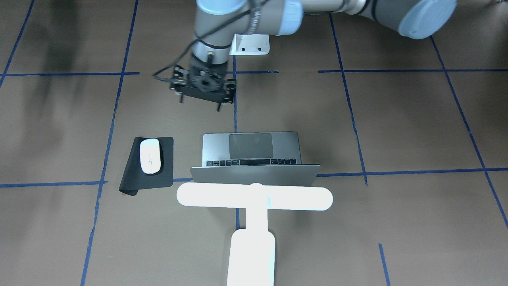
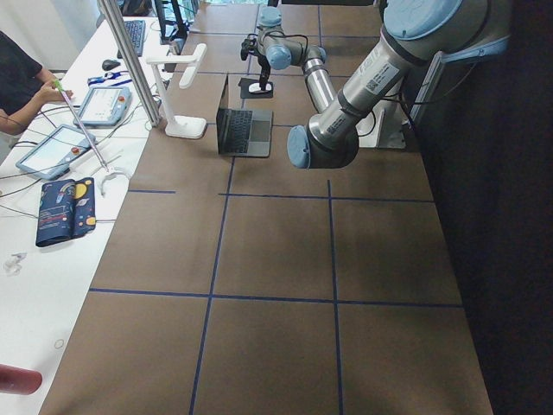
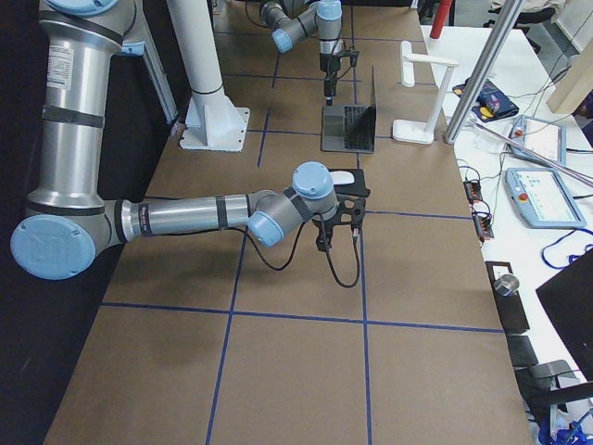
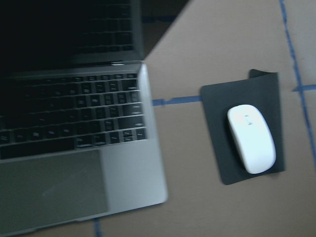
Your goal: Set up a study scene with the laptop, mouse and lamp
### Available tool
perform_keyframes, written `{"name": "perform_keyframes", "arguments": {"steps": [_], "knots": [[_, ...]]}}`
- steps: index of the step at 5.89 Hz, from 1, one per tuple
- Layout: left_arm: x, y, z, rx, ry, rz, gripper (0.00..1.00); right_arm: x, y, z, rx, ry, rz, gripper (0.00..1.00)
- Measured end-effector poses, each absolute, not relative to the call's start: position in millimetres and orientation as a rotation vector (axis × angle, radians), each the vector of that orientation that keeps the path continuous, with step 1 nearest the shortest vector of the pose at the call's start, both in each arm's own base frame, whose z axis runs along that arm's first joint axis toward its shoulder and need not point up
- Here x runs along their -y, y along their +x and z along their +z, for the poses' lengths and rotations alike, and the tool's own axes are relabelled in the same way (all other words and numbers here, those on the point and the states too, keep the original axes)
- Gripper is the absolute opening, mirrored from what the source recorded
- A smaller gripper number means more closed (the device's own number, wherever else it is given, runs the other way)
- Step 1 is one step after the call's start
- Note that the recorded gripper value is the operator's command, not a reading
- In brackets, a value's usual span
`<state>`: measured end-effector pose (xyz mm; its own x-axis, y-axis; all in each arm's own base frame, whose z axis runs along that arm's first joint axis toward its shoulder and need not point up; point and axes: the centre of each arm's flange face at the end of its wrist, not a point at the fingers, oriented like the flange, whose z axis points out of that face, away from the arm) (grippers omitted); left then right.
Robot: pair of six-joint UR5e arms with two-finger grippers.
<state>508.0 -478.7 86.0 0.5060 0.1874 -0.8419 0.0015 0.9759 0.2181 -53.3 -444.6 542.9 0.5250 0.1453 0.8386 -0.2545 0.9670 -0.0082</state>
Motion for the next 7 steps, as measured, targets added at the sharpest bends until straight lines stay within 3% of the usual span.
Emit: {"name": "perform_keyframes", "arguments": {"steps": [7], "knots": [[541, 246, 382, -0.773, 0.161, 0.307, 0.98, 389, 47, 653, 0.839, 0.030, -0.212, 1.00]]}}
